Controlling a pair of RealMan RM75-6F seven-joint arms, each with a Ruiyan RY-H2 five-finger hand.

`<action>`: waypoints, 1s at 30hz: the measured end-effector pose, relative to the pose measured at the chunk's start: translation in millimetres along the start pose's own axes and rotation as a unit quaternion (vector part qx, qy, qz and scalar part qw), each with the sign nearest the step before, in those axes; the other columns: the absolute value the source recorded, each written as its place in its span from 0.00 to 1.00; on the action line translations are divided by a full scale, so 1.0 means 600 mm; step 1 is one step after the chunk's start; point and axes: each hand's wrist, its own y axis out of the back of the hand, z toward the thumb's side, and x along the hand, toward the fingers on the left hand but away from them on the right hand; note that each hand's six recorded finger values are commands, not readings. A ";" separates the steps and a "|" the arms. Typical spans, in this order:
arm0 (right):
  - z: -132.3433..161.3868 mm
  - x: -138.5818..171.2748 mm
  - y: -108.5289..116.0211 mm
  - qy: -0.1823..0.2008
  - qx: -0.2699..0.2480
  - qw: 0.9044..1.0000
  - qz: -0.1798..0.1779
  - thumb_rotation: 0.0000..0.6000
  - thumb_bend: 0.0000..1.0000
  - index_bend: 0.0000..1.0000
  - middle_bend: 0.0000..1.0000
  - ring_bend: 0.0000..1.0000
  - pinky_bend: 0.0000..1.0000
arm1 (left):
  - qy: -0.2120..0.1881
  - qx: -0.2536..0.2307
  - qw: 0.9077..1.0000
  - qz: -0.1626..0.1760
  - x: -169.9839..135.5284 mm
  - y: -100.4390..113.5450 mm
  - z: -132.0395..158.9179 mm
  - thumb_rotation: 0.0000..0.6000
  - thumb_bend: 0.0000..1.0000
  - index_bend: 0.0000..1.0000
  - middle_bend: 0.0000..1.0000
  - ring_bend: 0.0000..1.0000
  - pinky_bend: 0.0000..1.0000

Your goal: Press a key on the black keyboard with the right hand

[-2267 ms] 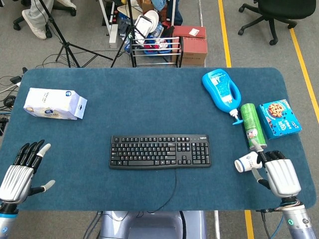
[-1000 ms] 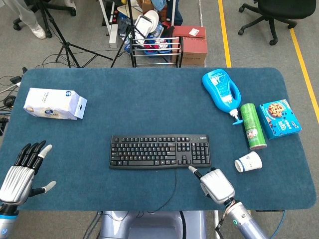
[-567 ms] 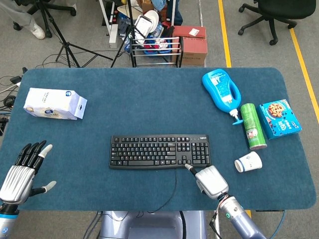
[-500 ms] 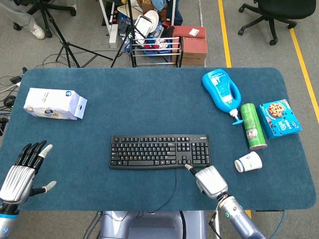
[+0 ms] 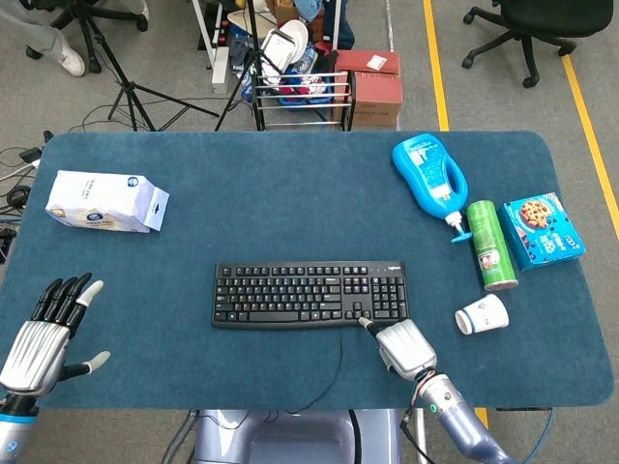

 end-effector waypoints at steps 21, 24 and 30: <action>-0.016 -0.022 0.001 -0.015 -0.005 1.000 0.011 1.00 0.67 0.15 0.77 0.69 0.48 | 0.002 0.001 1.000 -0.007 0.002 -0.007 -0.001 1.00 0.00 0.00 0.00 0.00 0.00; -0.017 -0.022 -0.002 -0.016 -0.006 1.000 0.014 1.00 0.67 0.15 0.77 0.69 0.48 | 0.001 0.001 1.000 -0.007 0.003 -0.007 0.000 1.00 0.00 0.00 0.00 0.00 0.00; -0.015 -0.020 -0.007 -0.016 -0.008 1.000 0.019 1.00 0.67 0.15 0.77 0.69 0.48 | 0.000 0.001 1.000 -0.008 0.002 -0.008 0.001 1.00 0.00 0.00 0.00 0.00 0.00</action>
